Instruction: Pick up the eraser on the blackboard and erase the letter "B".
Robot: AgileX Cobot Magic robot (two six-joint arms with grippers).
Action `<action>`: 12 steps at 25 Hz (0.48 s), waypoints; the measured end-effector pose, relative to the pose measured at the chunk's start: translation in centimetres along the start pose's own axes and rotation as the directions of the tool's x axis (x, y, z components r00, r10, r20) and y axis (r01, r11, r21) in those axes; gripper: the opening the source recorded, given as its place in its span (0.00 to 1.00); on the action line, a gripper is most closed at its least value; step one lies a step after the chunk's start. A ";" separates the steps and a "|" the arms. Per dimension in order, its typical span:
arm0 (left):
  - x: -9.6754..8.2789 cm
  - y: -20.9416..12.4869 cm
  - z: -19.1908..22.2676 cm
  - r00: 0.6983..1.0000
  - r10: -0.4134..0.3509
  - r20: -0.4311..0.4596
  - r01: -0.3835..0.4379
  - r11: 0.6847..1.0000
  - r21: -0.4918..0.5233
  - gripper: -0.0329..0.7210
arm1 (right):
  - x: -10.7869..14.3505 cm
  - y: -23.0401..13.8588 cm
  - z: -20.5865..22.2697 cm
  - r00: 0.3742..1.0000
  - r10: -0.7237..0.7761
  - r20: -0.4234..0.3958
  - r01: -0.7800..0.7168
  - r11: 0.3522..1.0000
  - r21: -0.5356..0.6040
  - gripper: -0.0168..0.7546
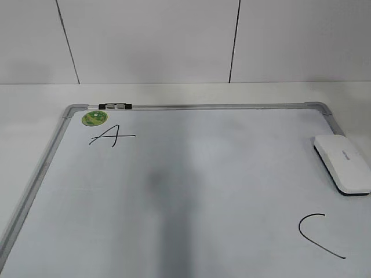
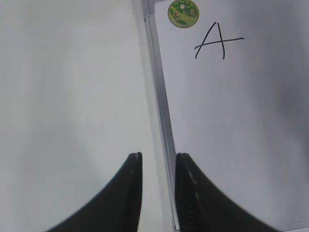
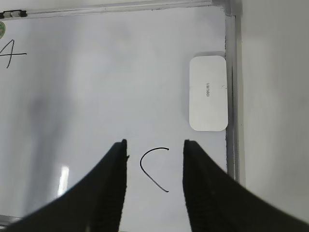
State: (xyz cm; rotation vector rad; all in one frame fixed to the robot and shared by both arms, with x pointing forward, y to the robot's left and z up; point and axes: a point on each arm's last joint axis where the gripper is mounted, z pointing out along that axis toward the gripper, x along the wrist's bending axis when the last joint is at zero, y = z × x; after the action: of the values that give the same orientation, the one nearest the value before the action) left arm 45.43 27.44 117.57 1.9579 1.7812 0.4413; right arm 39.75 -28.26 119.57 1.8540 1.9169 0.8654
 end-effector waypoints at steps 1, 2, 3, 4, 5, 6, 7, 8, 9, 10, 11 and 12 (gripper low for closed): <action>0.0 -0.9 -0.4 1.000 0.000 0.000 0.000 1.000 -0.003 0.27 | 0.1 -0.5 -0.5 1.000 -0.003 0.000 0.003 1.000 -0.012 0.42; 0.0 -1.7 -1.0 1.000 0.002 -0.001 -0.002 1.000 -0.016 0.27 | 0.2 -1.2 -1.1 1.000 -0.007 -0.001 0.007 1.000 -0.030 0.41; 0.0 -2.5 -1.4 1.000 0.003 -0.003 -0.003 1.000 -0.020 0.27 | 0.3 -1.8 -2.0 1.000 -0.013 0.001 0.013 0.998 -0.057 0.40; 0.0 -3.4 -1.8 1.000 0.004 -0.005 -0.004 1.000 -0.027 0.27 | 0.4 -2.5 -2.7 1.000 -0.018 0.005 0.019 0.997 -0.080 0.40; 0.0 -4.3 -2.3 1.000 0.006 -0.010 -0.007 0.999 -0.039 0.27 | 0.5 -3.1 -3.3 1.000 -0.024 0.009 0.024 0.995 -0.100 0.40; 0.1 -5.0 -2.7 1.000 0.009 -0.016 -0.009 0.999 -0.050 0.27 | 0.6 -3.8 -4.0 0.999 -0.029 0.013 0.031 0.992 -0.126 0.40; 0.2 -5.8 -3.1 1.000 0.012 -0.025 -0.013 0.998 -0.063 0.27 | 0.7 -4.6 -4.8 0.999 -0.035 0.015 0.037 0.988 -0.151 0.39; 0.3 -6.6 -3.5 0.999 0.015 -0.035 -0.017 0.997 -0.072 0.27 | 0.8 -5.3 -5.3 0.999 -0.039 0.018 0.042 0.985 -0.170 0.39; 0.3 -7.5 -4.1 0.999 0.018 -0.047 -0.023 0.995 -0.093 0.27 | 0.9 -6.2 -5.9 0.999 -0.044 0.023 0.048 0.980 -0.194 0.39; 0.5 -8.3 -4.6 0.998 0.022 -0.064 -0.029 0.993 -0.113 0.27 | 0.9 -7.0 -6.5 0.998 -0.049 0.027 0.054 0.975 -0.216 0.39; 0.5 -9.2 -4.9 0.997 0.023 -0.070 -0.032 0.991 -0.127 0.27 | 0.9 -7.7 -6.8 0.998 -0.052 0.035 0.058 0.972 -0.229 0.39; 0.6 -10.0 -5.3 0.997 0.024 -0.078 -0.035 0.989 -0.142 0.27 | 0.9 -8.6 -7.1 0.998 -0.055 0.040 0.063 0.968 -0.244 0.39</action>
State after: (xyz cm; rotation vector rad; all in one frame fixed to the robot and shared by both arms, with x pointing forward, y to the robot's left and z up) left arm 34.30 29.24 116.74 1.8929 1.7170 0.6431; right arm 28.54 -28.44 119.68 1.6473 1.7472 0.9972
